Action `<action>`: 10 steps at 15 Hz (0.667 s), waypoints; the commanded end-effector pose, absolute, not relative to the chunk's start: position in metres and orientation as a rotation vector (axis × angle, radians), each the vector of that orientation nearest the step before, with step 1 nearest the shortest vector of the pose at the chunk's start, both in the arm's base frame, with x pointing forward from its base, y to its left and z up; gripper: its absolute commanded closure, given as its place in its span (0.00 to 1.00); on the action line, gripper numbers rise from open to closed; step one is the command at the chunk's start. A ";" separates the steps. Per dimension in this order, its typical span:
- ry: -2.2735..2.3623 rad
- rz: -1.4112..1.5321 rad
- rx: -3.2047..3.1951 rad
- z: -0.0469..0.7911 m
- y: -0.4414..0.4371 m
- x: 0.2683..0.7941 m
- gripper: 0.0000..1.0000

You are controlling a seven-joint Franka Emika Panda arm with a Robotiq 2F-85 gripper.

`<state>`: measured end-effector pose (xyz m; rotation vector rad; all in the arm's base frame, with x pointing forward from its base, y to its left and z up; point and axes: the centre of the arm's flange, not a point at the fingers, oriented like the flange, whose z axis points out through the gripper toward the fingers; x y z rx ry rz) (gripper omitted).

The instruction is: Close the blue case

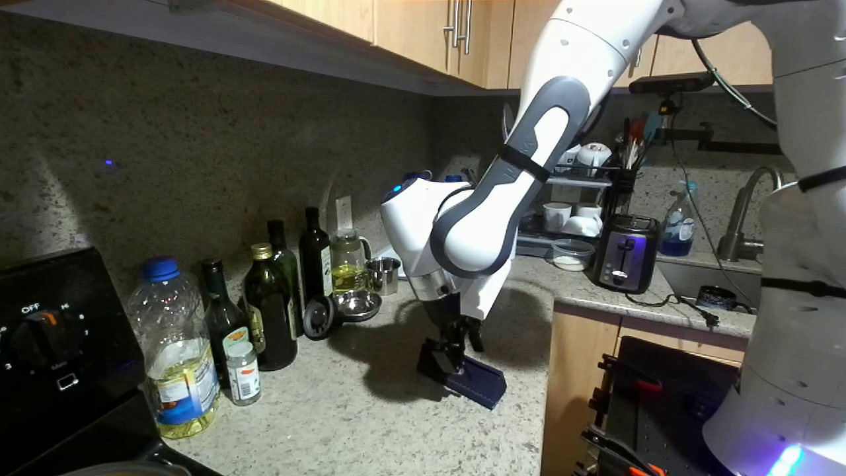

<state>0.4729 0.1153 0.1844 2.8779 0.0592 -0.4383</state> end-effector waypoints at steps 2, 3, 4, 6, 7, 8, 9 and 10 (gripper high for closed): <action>0.056 -0.348 2.881 0.223 0.121 0.466 0.00; 0.061 -0.328 2.884 0.230 0.123 0.465 0.00; 0.067 -0.314 2.888 0.235 0.125 0.465 0.00; 0.076 -0.291 2.896 0.244 0.128 0.464 0.00; 0.076 -0.284 2.901 0.248 0.130 0.463 0.00; 0.076 -0.277 2.901 0.252 0.131 0.462 0.00; 0.084 -0.267 2.904 0.255 0.132 0.460 0.00; 0.094 -0.283 2.912 0.240 0.131 0.475 0.00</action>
